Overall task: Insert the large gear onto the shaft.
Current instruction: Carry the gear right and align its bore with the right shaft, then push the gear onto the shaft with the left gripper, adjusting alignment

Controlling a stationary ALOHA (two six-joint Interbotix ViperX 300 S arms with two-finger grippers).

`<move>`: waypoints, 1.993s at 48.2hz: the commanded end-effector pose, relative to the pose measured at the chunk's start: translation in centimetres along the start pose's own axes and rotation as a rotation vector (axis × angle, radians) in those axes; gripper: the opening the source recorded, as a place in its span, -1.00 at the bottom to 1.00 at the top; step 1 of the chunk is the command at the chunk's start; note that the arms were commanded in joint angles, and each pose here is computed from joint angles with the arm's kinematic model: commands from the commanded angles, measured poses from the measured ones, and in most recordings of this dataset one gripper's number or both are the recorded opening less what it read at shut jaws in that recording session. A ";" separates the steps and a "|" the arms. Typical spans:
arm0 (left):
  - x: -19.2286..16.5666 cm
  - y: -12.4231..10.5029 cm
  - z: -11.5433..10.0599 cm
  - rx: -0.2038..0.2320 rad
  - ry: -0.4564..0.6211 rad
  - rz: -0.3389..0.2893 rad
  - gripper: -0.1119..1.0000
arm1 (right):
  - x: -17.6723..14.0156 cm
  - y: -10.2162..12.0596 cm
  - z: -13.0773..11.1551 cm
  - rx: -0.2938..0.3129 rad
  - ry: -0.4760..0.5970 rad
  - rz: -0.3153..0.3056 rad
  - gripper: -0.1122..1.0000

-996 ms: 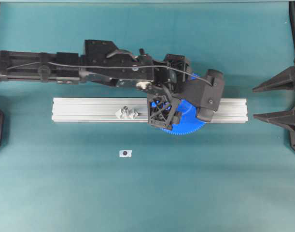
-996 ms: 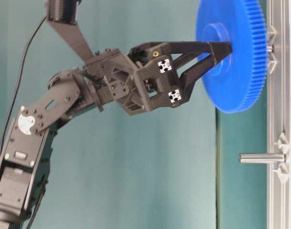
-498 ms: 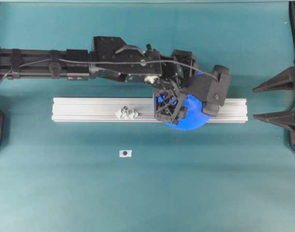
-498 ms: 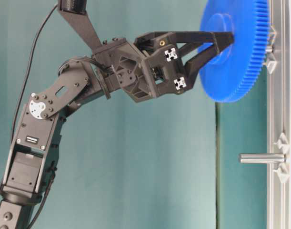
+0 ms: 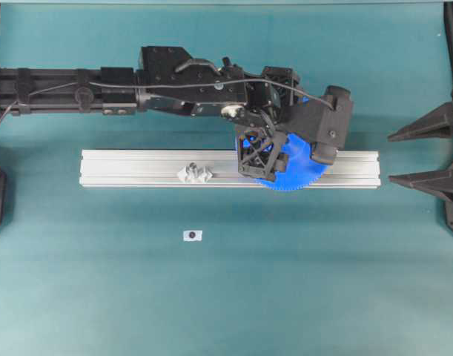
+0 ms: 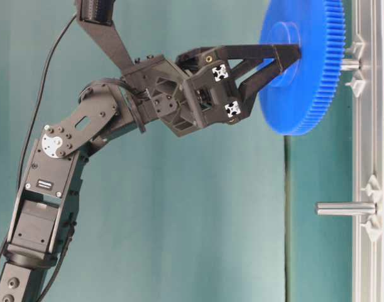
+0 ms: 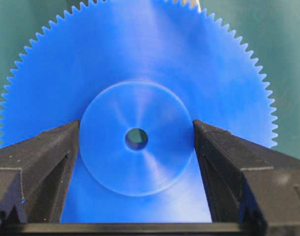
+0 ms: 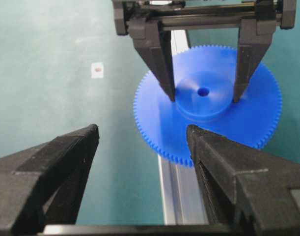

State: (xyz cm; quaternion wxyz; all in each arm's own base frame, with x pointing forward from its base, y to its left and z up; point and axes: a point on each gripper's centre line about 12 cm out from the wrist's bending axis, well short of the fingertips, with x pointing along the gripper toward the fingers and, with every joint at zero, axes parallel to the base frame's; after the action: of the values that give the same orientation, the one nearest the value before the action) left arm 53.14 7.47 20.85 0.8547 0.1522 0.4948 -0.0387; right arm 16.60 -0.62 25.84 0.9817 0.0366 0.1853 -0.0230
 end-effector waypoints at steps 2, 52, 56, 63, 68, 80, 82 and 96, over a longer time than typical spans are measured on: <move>-1.5 0.9 0.6 -0.017 -0.031 0.021 0.62 | 0.0 0.0 0.6 0.007 -0.016 -0.003 0.62; -0.2 -2.0 0.5 -0.124 -0.038 -0.008 0.66 | 0.0 0.0 0.5 0.012 -0.014 -0.002 0.62; 0.0 -2.3 0.1 -0.136 -0.026 -0.013 0.66 | 0.0 0.0 0.5 0.012 -0.014 -0.002 0.62; -0.5 -2.4 -0.4 -0.157 -0.018 -0.015 0.66 | 0.0 0.0 0.5 0.011 -0.014 0.000 0.62; -0.7 -2.1 -1.0 -0.159 -0.017 -0.009 0.66 | 0.0 0.0 0.5 0.012 -0.016 -0.001 0.62; -1.1 -0.2 -2.2 -0.193 -0.022 0.016 0.66 | 0.0 0.0 0.5 0.012 -0.014 -0.002 0.62; -1.1 0.0 -2.2 -0.192 -0.023 0.018 0.66 | 0.0 0.0 0.5 0.011 -0.014 0.000 0.62; -0.5 0.2 -3.3 -0.193 0.003 0.017 0.66 | -0.1 0.0 0.7 0.013 -0.019 -0.001 0.62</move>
State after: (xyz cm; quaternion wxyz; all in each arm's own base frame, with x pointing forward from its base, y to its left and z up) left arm 50.98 6.29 19.31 0.8649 0.0835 0.4949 -0.0046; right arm 16.57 -0.64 25.81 0.9817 0.0375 0.1852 -0.0237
